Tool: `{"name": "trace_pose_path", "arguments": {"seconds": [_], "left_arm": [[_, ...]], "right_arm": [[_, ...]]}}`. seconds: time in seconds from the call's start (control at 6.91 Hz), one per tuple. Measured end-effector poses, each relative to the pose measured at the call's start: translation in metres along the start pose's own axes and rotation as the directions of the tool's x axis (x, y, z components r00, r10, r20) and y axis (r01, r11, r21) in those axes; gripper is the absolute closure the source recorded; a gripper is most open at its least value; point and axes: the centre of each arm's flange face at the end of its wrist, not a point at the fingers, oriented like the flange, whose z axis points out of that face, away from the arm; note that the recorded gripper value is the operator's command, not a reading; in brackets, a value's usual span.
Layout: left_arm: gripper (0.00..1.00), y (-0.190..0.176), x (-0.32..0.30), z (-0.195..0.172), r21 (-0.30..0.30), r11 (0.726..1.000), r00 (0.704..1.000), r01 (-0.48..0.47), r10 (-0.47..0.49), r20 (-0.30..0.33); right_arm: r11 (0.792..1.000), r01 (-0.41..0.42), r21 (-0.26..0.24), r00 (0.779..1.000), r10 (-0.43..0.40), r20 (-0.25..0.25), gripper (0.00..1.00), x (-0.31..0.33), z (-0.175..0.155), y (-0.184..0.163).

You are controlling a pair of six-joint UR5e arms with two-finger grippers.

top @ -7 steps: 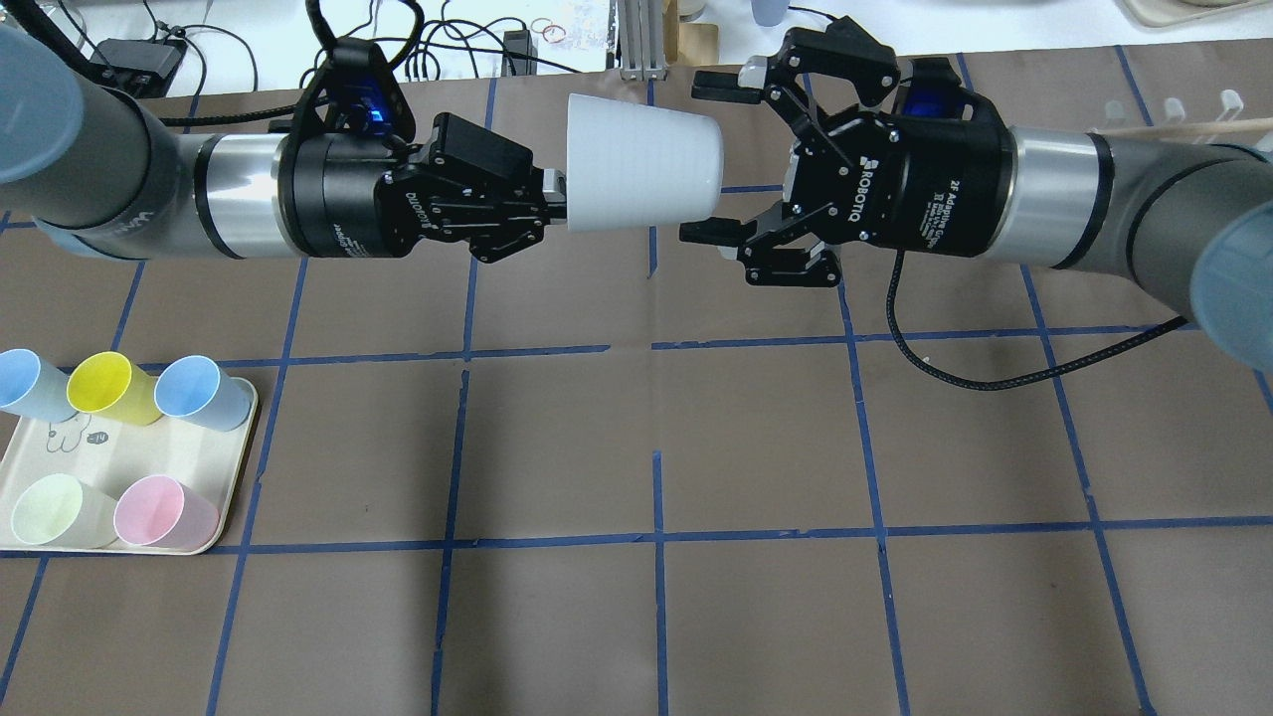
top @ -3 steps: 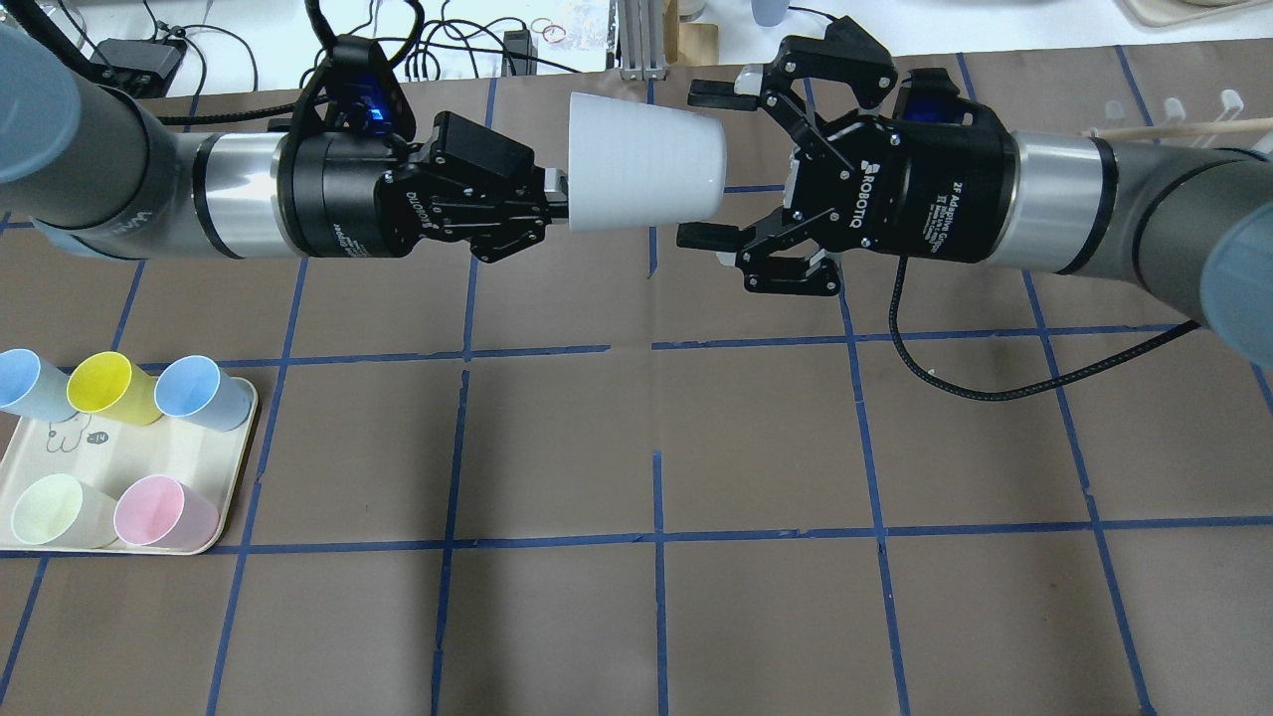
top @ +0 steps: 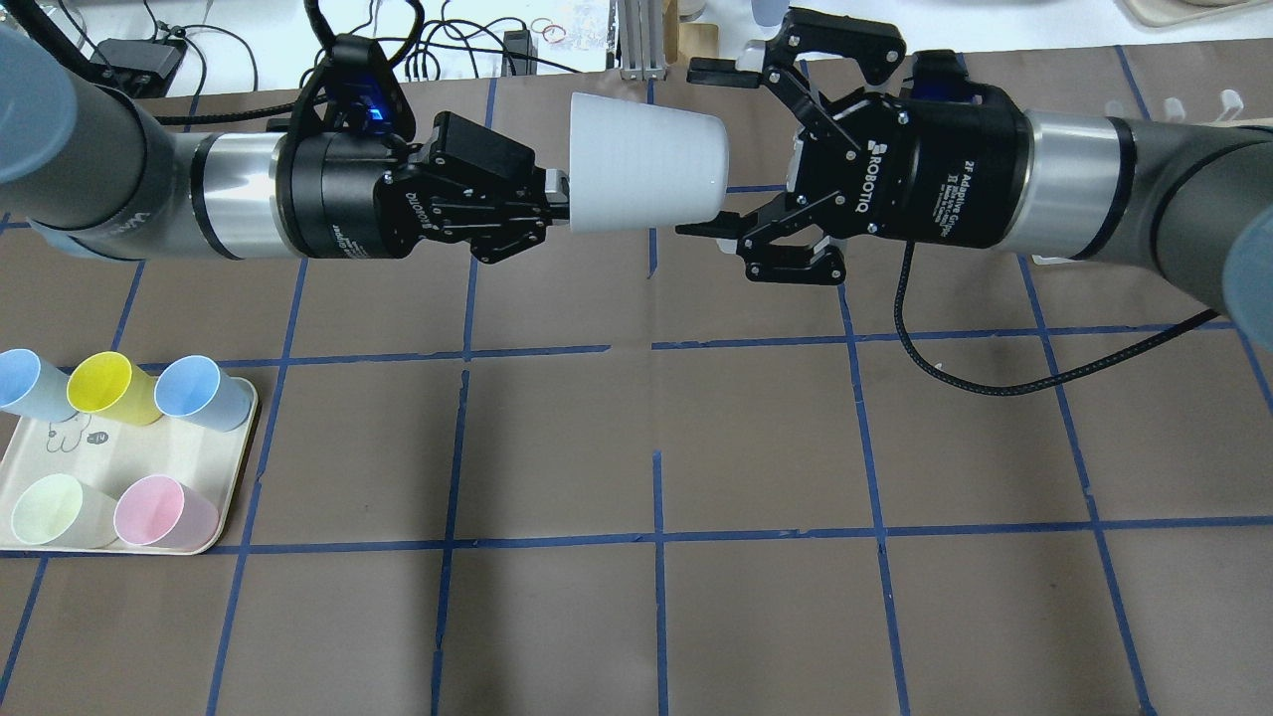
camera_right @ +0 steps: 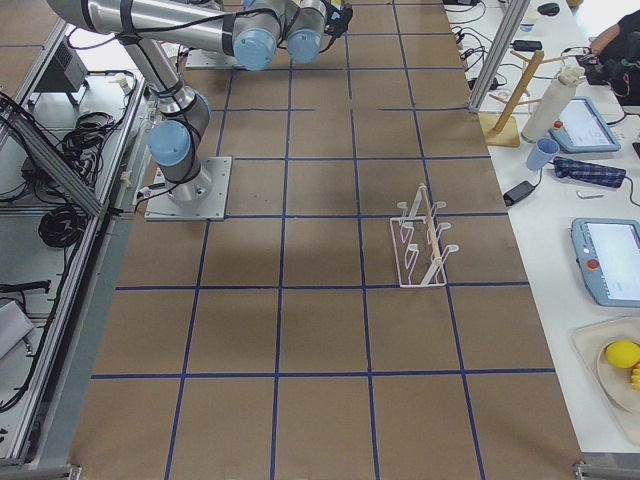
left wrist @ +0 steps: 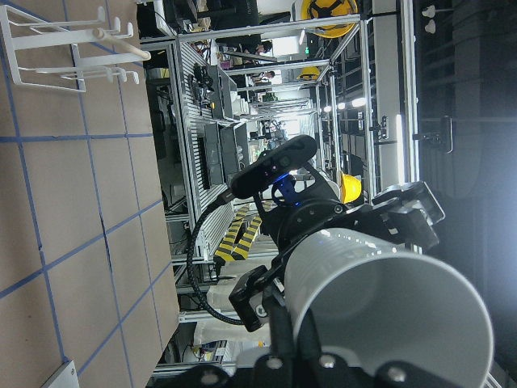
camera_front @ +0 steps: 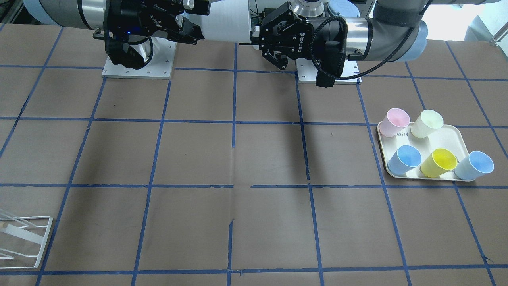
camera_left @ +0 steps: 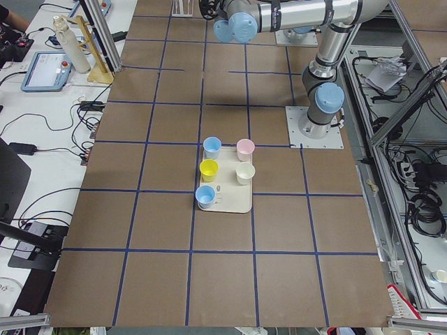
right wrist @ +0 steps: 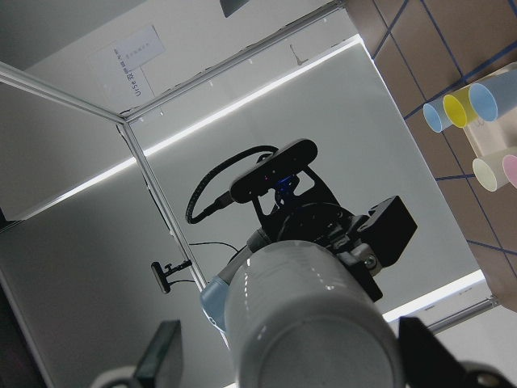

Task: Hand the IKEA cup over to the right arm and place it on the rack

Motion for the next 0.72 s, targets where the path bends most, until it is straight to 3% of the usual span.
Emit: {"name": "trace_pose_path", "arguments": {"seconds": [0.29,0.43,0.58,0.72], "left_arm": [[1.00,-0.0006,-0.0009,-0.0001,0.001,1.000,1.000,0.001,-0.001,0.000],[1.00,-0.0007,-0.0015,-0.0001,0.000,1.000,1.000,0.002,-0.002,0.000],[0.80,-0.0009,-0.0020,-0.0001,0.000,1.000,1.000,0.003,-0.003,0.000],[0.76,-0.0012,-0.0027,0.0000,0.000,1.000,1.000,0.004,-0.004,-0.001]], "right_arm": [[1.000,0.001,-0.001,1.000,-0.002,-0.002,0.58,0.0001,0.0000,0.0003],[1.000,0.002,0.000,1.000,-0.002,-0.001,0.65,-0.0002,-0.0002,-0.0001],[1.000,0.001,0.002,1.000,-0.001,-0.001,0.74,0.0001,-0.0009,-0.0011],[1.000,-0.001,0.003,1.000,0.001,0.000,0.79,0.0001,-0.0017,-0.0021]]}}
